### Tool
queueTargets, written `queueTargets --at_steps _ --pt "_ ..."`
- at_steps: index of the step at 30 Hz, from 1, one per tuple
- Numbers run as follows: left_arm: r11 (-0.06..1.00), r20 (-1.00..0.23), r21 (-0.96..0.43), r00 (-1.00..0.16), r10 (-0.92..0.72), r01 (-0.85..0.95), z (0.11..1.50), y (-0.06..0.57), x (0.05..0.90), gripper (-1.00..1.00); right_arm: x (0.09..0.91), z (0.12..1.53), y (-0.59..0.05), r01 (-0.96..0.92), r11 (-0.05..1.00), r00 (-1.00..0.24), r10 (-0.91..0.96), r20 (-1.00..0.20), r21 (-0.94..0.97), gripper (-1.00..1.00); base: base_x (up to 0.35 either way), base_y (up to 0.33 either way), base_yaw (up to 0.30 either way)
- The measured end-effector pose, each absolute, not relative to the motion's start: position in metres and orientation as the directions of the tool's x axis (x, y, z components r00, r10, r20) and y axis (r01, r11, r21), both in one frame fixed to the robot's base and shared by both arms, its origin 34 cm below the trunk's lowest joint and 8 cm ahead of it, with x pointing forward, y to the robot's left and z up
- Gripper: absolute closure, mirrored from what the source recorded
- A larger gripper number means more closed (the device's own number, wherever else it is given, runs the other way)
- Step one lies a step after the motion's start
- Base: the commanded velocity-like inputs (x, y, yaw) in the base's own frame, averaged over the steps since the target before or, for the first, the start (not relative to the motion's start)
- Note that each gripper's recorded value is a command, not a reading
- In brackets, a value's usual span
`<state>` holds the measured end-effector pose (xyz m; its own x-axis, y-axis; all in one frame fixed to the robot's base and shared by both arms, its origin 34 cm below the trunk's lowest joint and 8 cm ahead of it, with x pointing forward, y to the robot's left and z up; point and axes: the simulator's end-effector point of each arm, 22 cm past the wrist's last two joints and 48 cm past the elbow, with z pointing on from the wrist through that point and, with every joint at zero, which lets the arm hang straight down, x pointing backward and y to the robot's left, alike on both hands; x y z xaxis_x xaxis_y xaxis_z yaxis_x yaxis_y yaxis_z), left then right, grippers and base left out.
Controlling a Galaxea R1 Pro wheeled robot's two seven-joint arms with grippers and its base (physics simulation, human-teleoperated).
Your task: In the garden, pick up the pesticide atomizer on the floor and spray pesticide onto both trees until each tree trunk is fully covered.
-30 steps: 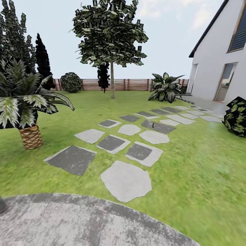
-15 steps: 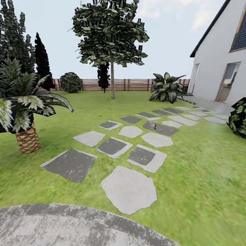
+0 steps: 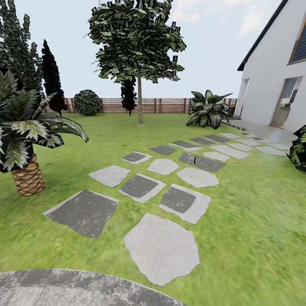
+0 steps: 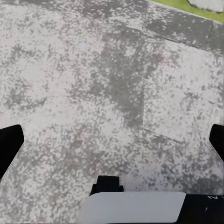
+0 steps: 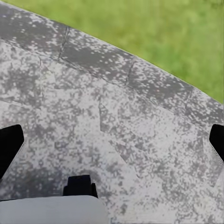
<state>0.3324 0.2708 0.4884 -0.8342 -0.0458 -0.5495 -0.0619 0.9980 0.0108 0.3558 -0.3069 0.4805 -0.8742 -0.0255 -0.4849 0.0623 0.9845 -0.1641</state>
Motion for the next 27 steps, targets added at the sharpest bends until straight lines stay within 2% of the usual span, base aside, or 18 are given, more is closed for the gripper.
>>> queueTargets --at_steps 17,27 --pt "0.998 -0.549 0.011 -0.834 -0.046 -0.062 0.4884 0.2708 0.3324 -1.00 0.3559 0.4805 -0.3069 0.062 0.984 -0.874 -0.025 -0.485 -0.164 -1.00 0.350 0.000 0.000" --pt "0.998 -0.550 0.011 -0.834 -0.044 -0.060 0.4884 0.2705 0.3325 -1.00 0.3559 0.4805 -0.3069 0.063 0.984 -0.874 -0.025 -0.485 -0.164 -1.00 0.350 -0.061 0.000"
